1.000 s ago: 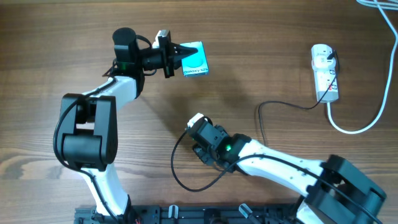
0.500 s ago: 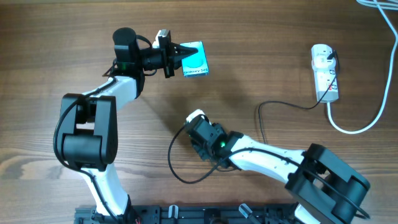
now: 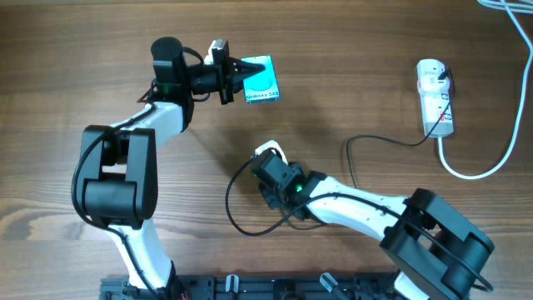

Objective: Plug charger to phone and switch on socket

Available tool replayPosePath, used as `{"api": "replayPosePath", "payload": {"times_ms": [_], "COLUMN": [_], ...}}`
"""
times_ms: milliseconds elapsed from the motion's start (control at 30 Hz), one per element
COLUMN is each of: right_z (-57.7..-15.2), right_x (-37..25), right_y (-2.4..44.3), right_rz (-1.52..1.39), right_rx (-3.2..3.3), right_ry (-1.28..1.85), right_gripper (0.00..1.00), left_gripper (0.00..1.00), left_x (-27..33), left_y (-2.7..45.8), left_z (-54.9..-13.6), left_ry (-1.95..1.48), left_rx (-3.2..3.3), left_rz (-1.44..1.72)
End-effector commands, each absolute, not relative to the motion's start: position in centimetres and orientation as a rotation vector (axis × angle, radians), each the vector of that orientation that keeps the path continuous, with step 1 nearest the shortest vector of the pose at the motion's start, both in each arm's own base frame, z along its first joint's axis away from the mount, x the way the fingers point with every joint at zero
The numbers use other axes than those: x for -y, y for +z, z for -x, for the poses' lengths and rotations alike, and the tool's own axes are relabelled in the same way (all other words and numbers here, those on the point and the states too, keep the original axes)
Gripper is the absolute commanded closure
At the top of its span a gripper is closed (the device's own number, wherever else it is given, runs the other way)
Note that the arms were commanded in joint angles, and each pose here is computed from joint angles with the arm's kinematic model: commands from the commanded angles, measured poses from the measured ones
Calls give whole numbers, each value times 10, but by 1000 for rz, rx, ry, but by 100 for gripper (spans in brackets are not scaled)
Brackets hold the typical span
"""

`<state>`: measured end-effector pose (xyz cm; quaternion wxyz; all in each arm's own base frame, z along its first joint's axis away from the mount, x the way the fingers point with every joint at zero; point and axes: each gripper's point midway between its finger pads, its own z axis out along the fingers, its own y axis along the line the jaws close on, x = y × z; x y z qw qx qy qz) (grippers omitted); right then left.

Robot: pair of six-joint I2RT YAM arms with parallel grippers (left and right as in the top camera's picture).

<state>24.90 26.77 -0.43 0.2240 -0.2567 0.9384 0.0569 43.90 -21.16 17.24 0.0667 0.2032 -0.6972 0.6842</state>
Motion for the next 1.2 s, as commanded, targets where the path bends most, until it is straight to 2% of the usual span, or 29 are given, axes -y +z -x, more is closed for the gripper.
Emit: {"api": "replayPosePath", "payload": {"times_ms": [0, 300, 667, 833, 967, 1133, 1167], "right_z": [-236, -248, -265, -262, -258, -264, -264], "right_x": [-246, -248, -244, -244, -241, -226, -226], "right_y": [-33, -15, 89, 122, 129, 120, 117], "right_rz": [717, 558, 443, 471, 455, 421, 431], "right_rx": [-2684, -2759, -2622, -2531, -2522, -2555, -2560], "right_ry": [62, 258, 895, 1113, 1233, 1151, 1116], "right_gripper": [96, 96, 96, 96, 96, 96, 74], "left_gripper": [96, 96, 96, 96, 96, 96, 96], "left_x": [212, 212, 213, 218, 229, 231, 230], "left_y": [176, 176, 176, 176, 176, 175, 175], "left_z": [-441, -441, -440, -438, -432, -433, -435], "left_ry": [2082, 2086, 2136, 2148, 2158, 2170, 2174], "left_rx": [2117, 2123, 2194, 2215, 2238, 2258, 2264], "left_rz": [-555, -548, -448, -399, -317, -304, -319]}}
